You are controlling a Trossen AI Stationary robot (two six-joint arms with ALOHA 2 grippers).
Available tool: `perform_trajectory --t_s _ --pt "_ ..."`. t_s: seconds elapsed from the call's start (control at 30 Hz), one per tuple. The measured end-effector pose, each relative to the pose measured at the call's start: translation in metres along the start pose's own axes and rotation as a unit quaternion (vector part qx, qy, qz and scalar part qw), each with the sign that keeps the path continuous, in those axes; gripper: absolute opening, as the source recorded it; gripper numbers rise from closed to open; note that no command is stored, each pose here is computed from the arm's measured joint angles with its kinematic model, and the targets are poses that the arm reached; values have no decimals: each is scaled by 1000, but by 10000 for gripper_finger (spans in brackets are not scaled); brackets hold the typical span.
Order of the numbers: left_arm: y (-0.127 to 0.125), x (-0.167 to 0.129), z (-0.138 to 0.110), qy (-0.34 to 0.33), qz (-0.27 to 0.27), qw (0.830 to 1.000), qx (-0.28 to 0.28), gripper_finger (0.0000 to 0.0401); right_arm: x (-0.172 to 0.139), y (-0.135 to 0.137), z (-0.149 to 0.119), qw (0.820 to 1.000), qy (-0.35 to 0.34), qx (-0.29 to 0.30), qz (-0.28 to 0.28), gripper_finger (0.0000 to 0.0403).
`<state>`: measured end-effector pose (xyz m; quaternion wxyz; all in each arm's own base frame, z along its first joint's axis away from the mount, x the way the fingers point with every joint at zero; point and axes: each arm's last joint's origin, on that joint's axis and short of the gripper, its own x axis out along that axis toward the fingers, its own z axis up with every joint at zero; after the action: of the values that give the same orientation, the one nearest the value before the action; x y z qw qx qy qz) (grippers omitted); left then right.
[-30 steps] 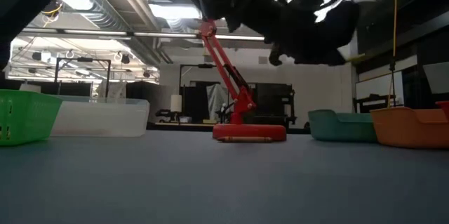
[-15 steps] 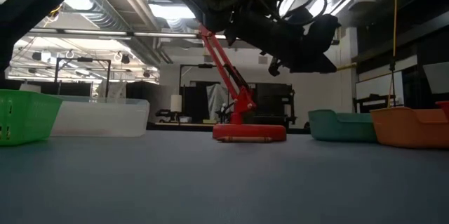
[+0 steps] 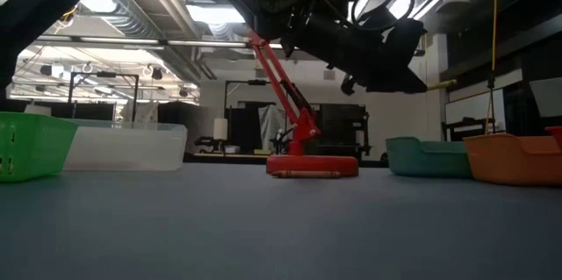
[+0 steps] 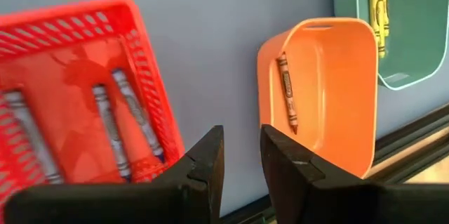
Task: Sort crayons
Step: Put the golden crayon into the green bin
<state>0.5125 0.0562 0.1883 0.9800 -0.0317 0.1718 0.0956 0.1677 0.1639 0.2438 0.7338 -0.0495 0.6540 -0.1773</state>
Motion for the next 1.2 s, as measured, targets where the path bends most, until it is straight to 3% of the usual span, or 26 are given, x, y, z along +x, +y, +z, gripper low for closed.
perform_trajectory --t_s 0.17,0.4,0.63,0.87,1.2 --pt "-2 -10 7 30 -37 999 -18 5 -21 -1 7 1000 -18 10 20 92" --pt "-7 -55 33 132 -71 989 -17 5 -51 -8 17 996 -78 33 19 92" --pt "-17 -118 71 177 -112 978 0 5 -67 -18 32 990 -120 64 24 92" --pt "-28 -189 102 196 -133 971 11 5 -62 -32 58 990 -132 44 23 92" --pt "-41 -288 114 267 -153 951 22 5 -52 -55 105 981 -190 21 44 92"
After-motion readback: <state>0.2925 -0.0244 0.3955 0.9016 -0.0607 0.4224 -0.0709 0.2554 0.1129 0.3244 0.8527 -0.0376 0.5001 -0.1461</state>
